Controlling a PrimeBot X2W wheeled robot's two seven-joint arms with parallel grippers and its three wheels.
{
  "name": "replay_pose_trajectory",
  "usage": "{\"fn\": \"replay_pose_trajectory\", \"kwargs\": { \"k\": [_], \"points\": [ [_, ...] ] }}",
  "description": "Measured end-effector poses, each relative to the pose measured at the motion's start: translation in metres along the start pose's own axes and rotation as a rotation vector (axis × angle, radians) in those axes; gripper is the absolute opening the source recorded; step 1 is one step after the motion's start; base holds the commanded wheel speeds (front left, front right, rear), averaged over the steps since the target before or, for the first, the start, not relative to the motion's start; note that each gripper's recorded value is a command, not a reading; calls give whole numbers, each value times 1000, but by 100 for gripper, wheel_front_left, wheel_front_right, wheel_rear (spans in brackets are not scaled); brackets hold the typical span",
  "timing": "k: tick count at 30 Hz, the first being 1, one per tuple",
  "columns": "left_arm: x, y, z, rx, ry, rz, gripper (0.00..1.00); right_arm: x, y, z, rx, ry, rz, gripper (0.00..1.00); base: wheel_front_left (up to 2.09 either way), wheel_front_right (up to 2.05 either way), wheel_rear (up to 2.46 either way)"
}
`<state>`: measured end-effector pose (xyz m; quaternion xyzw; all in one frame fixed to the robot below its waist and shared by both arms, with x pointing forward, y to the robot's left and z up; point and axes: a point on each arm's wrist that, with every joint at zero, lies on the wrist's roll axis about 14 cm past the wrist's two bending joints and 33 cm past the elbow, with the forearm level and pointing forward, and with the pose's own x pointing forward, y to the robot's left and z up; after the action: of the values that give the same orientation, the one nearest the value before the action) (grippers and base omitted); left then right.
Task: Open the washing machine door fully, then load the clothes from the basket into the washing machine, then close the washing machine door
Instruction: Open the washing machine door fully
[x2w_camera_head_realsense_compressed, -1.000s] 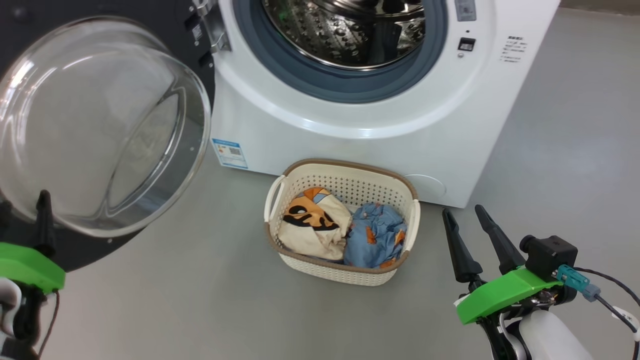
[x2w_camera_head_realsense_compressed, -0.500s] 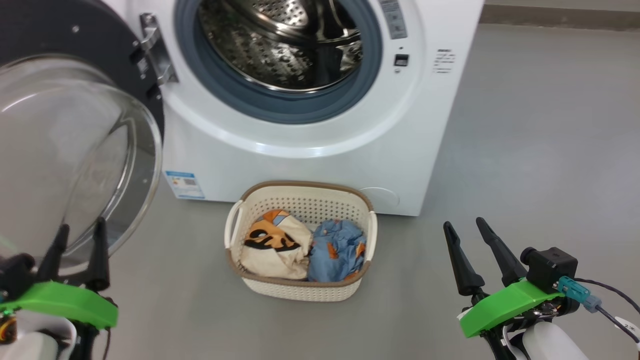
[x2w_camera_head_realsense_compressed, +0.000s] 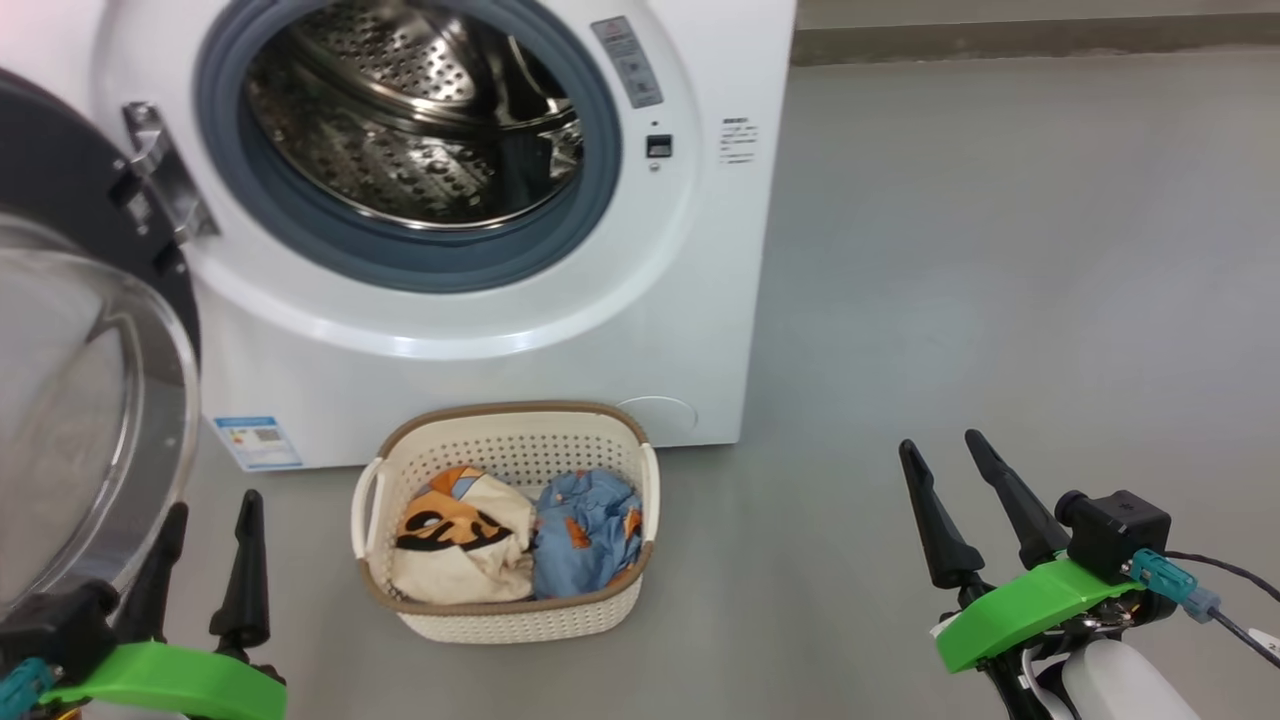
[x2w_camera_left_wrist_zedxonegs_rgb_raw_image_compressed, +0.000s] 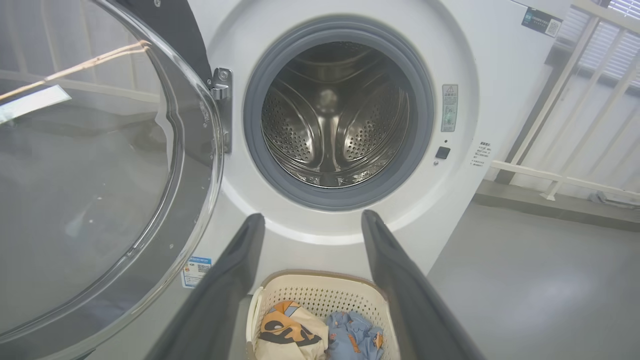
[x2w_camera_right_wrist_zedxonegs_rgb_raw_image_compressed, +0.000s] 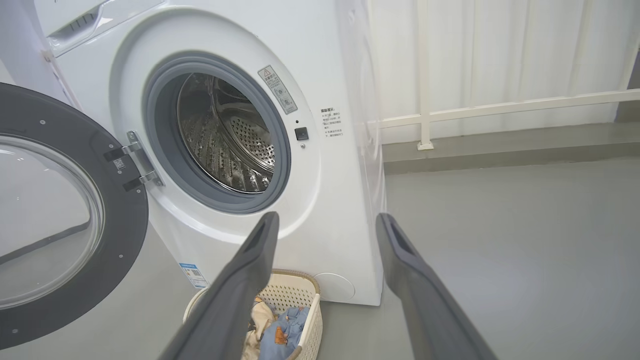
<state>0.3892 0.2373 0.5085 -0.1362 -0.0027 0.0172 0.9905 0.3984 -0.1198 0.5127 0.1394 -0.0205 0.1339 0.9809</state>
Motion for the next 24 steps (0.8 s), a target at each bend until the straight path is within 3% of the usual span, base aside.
{"fn": "replay_pose_trajectory", "kwargs": {
  "k": [11, 24],
  "points": [
    [7, -37, -3, -37, -13, -86, 100, -17, -25, 12, -26, -27, -67, 100, 0, 0, 0],
    [12, -44, -10, -33, 4, -101, 100, -24, -36, 13, -29, -28, -102, 100, 0, 0, 0]
  ]
}}
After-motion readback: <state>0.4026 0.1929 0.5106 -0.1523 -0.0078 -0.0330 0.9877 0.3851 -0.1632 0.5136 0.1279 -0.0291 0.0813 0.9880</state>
